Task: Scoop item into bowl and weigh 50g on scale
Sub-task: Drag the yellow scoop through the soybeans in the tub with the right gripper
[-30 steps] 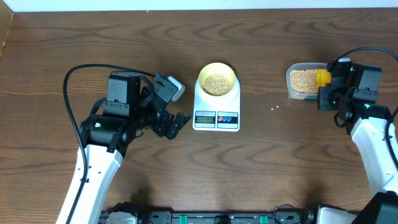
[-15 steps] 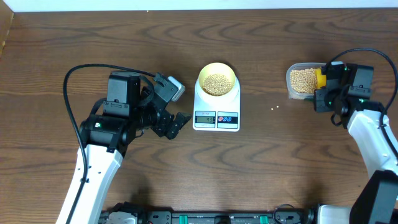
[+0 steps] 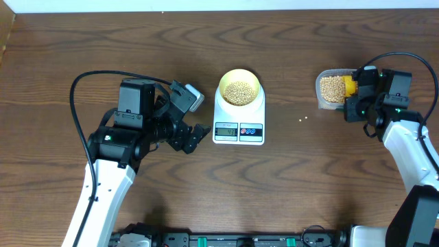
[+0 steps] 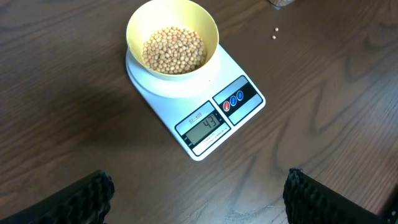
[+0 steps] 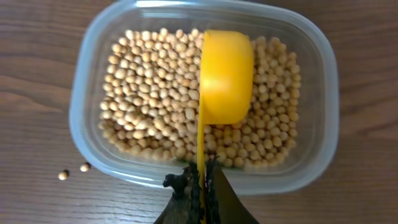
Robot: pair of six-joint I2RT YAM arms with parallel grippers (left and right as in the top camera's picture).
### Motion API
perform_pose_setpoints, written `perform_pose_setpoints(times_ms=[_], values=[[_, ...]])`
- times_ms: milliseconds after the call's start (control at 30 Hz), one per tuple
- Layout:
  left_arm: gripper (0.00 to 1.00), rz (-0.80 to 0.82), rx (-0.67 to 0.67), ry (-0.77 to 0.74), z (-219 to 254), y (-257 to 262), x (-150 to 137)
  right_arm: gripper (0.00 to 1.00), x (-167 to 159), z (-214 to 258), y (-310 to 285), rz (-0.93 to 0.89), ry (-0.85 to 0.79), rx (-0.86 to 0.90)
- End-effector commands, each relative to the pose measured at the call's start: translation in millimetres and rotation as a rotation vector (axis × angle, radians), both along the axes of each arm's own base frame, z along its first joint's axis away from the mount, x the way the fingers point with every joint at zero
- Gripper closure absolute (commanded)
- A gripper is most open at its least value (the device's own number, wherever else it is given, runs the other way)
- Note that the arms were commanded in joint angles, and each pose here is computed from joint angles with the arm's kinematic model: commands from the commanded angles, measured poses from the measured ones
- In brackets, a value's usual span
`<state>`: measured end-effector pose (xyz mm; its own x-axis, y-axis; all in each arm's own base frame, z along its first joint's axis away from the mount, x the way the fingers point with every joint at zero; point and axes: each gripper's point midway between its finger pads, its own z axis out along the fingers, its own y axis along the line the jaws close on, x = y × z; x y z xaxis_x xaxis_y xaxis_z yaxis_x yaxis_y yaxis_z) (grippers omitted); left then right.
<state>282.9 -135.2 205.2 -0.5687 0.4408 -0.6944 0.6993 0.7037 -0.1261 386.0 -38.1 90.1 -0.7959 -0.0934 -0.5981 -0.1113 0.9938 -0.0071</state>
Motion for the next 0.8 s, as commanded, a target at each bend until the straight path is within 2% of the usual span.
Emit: perform_pose_setpoints(times_ms=[0, 500, 767], values=[[0.11, -0.016, 0.000, 0.001, -2.1, -1.8, -1.1, 0.99, 4.3, 2.4, 11.7, 0.052, -0.024, 0.063], [0.11, -0.016, 0.000, 0.001, -2.1, -1.8, -1.1, 0.99, 2.9, 9.3, 26.7, 0.115, -0.047, 0.195], [0.11, -0.016, 0.000, 0.001, -2.1, -1.8, -1.1, 0.99, 1.4, 10.0, 17.8, 0.042, -0.038, 0.256]])
